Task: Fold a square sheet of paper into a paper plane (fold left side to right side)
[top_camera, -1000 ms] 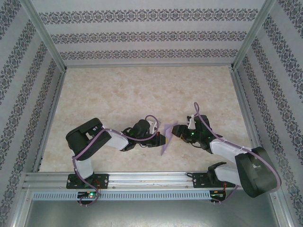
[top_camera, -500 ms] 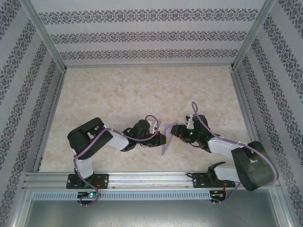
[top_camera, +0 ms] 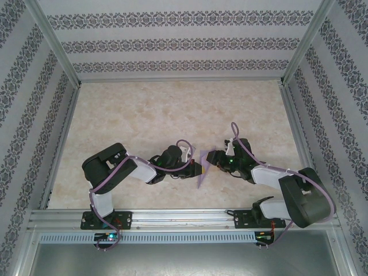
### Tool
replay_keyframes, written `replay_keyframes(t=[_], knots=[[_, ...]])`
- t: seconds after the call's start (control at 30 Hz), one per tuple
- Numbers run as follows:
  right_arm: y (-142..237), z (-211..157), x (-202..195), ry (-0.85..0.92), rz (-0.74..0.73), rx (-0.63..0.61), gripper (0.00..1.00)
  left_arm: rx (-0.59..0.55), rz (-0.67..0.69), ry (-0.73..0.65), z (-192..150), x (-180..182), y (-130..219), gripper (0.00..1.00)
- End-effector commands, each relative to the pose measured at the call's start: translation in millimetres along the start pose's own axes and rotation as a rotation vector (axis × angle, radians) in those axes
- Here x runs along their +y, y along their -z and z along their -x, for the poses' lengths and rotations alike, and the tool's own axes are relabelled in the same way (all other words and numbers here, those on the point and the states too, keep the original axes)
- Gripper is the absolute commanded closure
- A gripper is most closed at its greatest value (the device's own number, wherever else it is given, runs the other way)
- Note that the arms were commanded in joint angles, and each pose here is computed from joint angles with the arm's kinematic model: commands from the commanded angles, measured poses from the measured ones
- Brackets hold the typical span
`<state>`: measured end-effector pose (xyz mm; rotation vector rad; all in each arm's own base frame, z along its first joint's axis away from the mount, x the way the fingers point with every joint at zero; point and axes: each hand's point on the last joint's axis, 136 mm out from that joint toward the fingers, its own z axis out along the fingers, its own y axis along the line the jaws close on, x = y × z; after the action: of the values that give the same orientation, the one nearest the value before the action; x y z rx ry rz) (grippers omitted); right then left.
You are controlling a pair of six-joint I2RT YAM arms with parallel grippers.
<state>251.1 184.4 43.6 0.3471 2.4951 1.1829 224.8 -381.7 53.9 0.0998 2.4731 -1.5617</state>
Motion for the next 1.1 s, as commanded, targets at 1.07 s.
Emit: replay_keyframes(t=[1.07], knots=[[-22,-12,-28,0.021,-0.155,0.09,0.56,-0.028,0.043,-0.03,18,3,16,0.65]])
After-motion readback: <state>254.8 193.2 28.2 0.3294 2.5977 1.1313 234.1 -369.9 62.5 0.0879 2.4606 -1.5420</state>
